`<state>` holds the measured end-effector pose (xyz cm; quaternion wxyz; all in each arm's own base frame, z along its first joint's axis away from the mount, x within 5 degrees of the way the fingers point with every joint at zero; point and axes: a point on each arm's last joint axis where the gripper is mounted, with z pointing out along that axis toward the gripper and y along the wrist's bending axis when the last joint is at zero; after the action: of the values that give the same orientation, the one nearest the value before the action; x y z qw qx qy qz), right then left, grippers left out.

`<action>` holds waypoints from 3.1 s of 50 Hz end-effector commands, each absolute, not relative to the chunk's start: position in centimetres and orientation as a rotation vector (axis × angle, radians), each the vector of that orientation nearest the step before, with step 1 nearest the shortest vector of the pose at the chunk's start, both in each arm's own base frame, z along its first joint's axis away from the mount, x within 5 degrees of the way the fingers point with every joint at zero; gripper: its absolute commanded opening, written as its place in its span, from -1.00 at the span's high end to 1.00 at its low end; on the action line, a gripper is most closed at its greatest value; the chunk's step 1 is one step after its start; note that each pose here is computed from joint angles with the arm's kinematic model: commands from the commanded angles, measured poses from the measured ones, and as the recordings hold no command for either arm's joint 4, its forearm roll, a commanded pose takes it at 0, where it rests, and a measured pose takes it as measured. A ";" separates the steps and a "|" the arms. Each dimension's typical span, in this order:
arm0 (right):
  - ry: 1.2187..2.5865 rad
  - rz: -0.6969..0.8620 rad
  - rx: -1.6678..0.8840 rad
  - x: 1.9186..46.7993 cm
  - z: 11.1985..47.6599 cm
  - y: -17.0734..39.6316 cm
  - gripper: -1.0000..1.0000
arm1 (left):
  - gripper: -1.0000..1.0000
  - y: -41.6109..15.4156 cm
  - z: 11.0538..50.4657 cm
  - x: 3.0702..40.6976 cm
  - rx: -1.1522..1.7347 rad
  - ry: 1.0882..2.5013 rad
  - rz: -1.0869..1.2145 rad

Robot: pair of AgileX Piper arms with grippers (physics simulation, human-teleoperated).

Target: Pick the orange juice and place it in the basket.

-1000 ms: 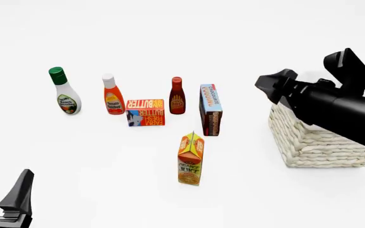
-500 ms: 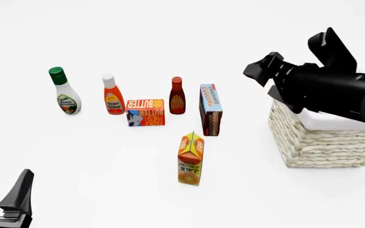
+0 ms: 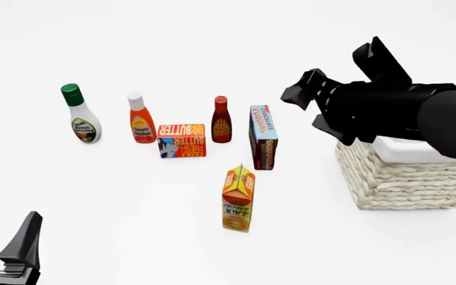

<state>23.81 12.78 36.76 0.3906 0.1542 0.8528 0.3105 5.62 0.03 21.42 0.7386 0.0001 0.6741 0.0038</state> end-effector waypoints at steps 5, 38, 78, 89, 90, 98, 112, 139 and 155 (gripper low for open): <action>2.251 0.786 0.408 24.4 35.8 14.3 -1.00 | -1.00 0.0 21.4 5.6 -0.002 1.482 0.007; 2.437 0.706 0.352 26.9 35.2 18.5 -1.00 | -1.00 0.0 21.4 5.6 -0.002 1.482 0.007; 2.663 0.547 0.360 28.8 32.6 21.6 -1.00 | -1.00 0.0 21.4 5.6 -0.001 1.481 0.007; 2.715 0.485 0.344 29.9 32.1 22.0 -1.00 | -1.00 0.0 21.4 5.6 -0.002 1.482 0.007; 2.715 0.484 0.346 30.0 32.1 22.1 -1.00 | -1.00 0.0 21.4 5.6 -0.002 1.482 0.007; 2.738 0.470 0.327 30.5 31.8 23.2 -1.00 | -1.00 0.0 21.4 5.6 -0.002 1.482 0.007; 2.807 0.386 0.287 32.4 30.5 24.1 -1.00 | -1.00 0.0 21.4 5.6 -0.002 1.482 0.007; 2.882 0.289 0.259 34.2 28.5 24.1 -1.00 | -1.00 0.0 21.4 5.6 -0.001 1.482 0.007; 2.918 0.245 0.219 34.4 27.9 23.9 -1.00 | -1.00 0.0 21.4 5.6 -0.002 1.482 0.007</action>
<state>34.01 24.13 28.40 0.1118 0.0827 0.9858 0.0944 5.62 0.03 21.42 0.7386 0.0001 0.6741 0.0038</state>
